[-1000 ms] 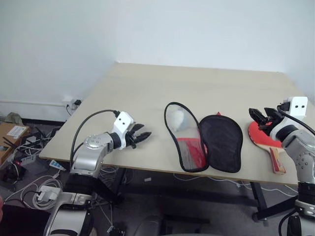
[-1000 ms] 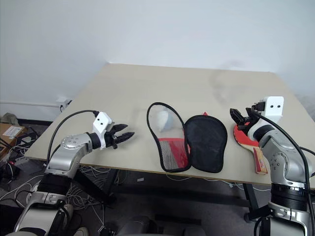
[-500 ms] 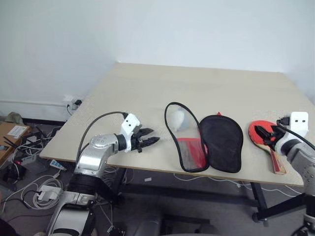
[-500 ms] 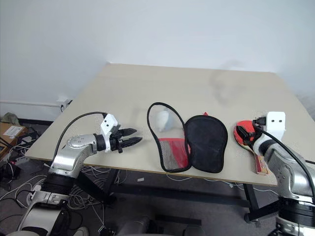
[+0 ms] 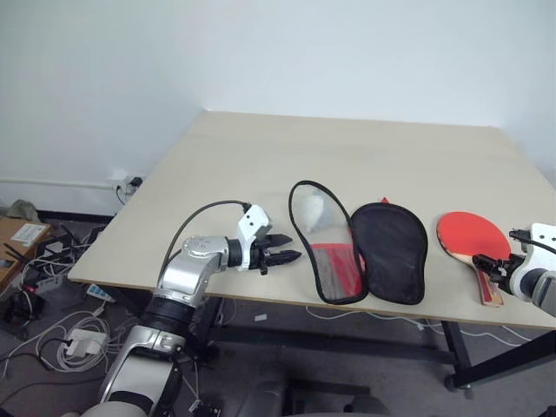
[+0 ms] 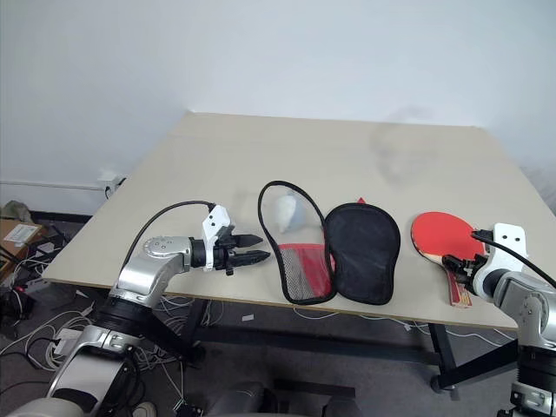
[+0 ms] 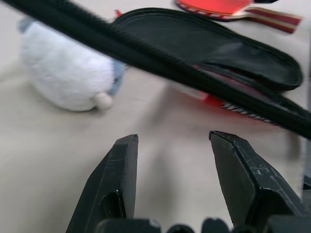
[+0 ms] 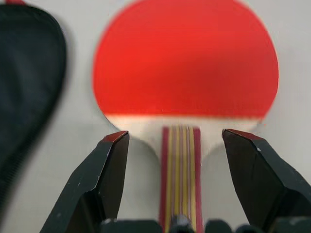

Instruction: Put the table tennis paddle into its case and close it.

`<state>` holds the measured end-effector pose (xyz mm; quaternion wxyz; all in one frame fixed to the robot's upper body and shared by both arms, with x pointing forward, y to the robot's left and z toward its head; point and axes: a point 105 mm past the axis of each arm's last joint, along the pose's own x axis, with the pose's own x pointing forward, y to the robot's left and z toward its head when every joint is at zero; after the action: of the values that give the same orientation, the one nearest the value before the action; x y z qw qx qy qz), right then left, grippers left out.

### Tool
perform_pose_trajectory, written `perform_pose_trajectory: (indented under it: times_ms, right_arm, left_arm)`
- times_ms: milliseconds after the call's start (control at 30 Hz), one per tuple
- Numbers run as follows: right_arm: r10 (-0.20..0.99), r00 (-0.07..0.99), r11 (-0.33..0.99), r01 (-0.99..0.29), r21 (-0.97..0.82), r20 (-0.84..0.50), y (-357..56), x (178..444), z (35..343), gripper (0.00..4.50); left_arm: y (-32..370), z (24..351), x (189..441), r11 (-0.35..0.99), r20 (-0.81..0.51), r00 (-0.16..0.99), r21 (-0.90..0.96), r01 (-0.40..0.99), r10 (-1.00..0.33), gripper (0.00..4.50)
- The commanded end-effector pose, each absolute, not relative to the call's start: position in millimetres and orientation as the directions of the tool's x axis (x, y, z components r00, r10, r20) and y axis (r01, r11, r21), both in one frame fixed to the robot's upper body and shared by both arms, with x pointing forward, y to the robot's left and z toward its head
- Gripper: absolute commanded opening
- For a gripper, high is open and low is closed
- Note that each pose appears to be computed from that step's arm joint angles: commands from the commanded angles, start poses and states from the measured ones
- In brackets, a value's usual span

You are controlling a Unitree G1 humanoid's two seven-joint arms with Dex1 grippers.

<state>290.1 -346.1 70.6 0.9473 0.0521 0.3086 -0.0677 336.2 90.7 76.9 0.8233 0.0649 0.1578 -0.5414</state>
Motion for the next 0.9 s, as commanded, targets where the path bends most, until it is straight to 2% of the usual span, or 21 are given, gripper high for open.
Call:
perform_pose_trajectory:
  times_ms: [33,167,400,500,633,767,900]
  right_arm:
    - [-0.115,0.795,0.986,0.166,0.031,-0.595,-350.8,291.9,73.1,3.3]
    - [-0.133,0.774,0.986,0.166,-0.005,-0.619,-352.9,292.6,64.5,3.3]
    - [-0.151,0.764,0.986,0.166,-0.035,-0.627,-354.8,299.6,59.4,3.3]
    - [-0.157,0.778,0.986,0.16,-0.051,-0.609,-352.1,305.4,61.4,2.7]
    - [-0.164,0.785,0.985,0.161,-0.059,-0.597,-351.4,306.8,63.7,1.28]
    - [-0.143,0.819,0.987,0.158,-0.021,-0.555,-350.5,308.3,84.1,1.19]
    - [-0.075,0.882,0.994,0.101,0.03,-0.466,-332.9,314.2,126.6,1.19]
  left_arm:
    - [74.4,95.7,330.5,0.303,-0.3,0.283,-0.02,0.953,-0.911,2.46]
    - [68.2,98.1,322.9,0.223,-0.31,0.21,-0.009,0.975,-0.927,2.46]
    - [62.3,98.8,322.5,0.193,-0.32,0.184,0.004,0.981,-0.929,2.46]
    - [61.9,101.2,325.8,0.205,-0.311,0.196,0.004,0.979,-0.93,2.46]
    - [62.1,101.1,326.8,0.206,-0.314,0.197,0.005,0.979,-0.929,2.46]
    - [63.8,101.6,327.7,0.209,-0.315,0.199,0.002,0.978,-0.928,2.46]
    - [66.3,101.3,329.7,0.22,-0.32,0.208,-0.004,0.975,-0.925,2.46]
